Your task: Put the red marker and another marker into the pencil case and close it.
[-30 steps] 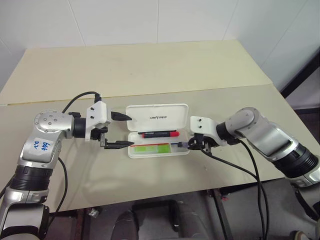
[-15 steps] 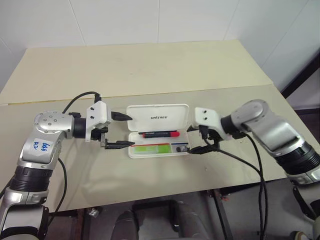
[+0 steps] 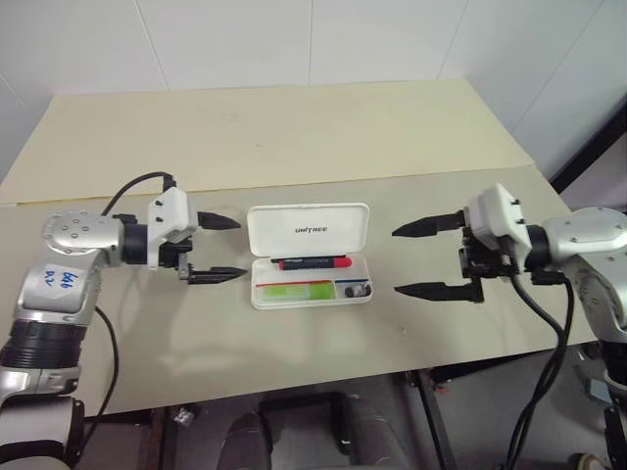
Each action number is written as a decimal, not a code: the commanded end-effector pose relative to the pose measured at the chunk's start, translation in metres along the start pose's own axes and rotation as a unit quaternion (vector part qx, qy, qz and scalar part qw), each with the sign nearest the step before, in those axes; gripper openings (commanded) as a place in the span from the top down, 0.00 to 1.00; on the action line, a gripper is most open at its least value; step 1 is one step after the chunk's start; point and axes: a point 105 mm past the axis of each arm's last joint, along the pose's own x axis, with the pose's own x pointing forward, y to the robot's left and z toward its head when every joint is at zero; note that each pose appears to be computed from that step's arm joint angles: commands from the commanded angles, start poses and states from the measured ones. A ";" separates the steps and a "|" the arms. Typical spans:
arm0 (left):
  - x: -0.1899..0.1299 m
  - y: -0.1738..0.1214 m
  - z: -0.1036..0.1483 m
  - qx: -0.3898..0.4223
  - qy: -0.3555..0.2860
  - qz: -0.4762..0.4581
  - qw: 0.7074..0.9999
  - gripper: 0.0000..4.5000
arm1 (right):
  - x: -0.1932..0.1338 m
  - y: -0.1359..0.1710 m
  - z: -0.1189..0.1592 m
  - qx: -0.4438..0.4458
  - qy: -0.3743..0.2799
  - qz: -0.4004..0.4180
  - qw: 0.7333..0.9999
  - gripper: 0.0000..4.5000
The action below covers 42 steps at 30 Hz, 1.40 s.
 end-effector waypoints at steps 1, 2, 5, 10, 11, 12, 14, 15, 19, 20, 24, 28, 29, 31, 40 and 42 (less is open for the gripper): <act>-0.023 0.008 0.009 0.018 -0.012 0.016 1.000 0.29 | -0.020 -0.001 0.018 -0.038 -0.014 -0.022 0.999 0.00; -0.027 0.010 0.009 0.016 -0.012 0.021 1.000 0.37 | -0.024 -0.001 0.017 -0.039 -0.012 -0.027 0.999 0.00; -0.034 0.013 0.009 0.019 -0.021 0.031 0.999 0.60 | -0.030 -0.001 0.015 -0.034 -0.013 -0.036 0.999 0.00; -0.027 0.008 0.019 0.044 -0.074 0.012 0.996 0.98 | -0.023 -0.004 0.025 -0.027 -0.046 -0.046 0.997 0.00; -0.025 0.006 0.020 0.045 -0.083 0.004 0.995 0.99 | -0.022 -0.005 0.025 -0.027 -0.048 -0.047 0.997 0.00; -0.023 0.007 0.020 0.044 -0.087 0.006 0.995 0.99 | -0.021 -0.005 0.024 -0.029 -0.048 -0.049 0.997 0.00; -0.019 0.010 0.017 0.030 -0.084 0.013 0.996 0.99 | -0.020 -0.008 0.023 -0.030 -0.054 -0.057 0.996 0.00; -0.017 0.014 0.016 0.028 -0.084 0.022 0.996 0.99 | -0.019 -0.009 0.022 -0.028 -0.055 -0.061 0.996 0.00; -0.005 0.031 0.014 0.007 -0.094 0.062 0.994 0.99 | -0.018 -0.028 0.023 0.015 -0.095 -0.102 0.990 0.00; -0.003 0.036 0.014 0.002 -0.098 0.074 0.992 0.99 | -0.018 -0.032 0.024 0.023 -0.103 -0.112 0.988 0.00; 0.006 0.058 0.013 -0.012 -0.109 0.122 0.986 0.99 | -0.015 -0.039 0.021 0.047 -0.116 -0.131 0.983 0.00; 0.018 0.069 0.010 -0.018 -0.109 0.137 0.984 0.99 | -0.009 -0.037 0.014 0.052 -0.113 -0.137 0.983 0.00; 0.023 0.074 0.008 -0.018 -0.102 0.147 0.984 0.99 | -0.007 -0.035 0.013 0.054 -0.115 -0.138 0.982 0.00; 0.027 0.078 0.006 -0.017 -0.095 0.157 0.983 0.99 | -0.006 -0.034 0.014 0.055 -0.117 -0.139 0.982 0.00; 0.074 0.059 0.005 -0.023 -0.103 0.076 0.991 0.99 | -0.002 -0.028 0.014 0.058 -0.121 -0.149 0.980 0.00; 0.081 0.049 0.011 -0.022 -0.120 0.045 0.991 0.99 | -0.002 -0.027 0.014 0.059 -0.120 -0.151 0.979 0.00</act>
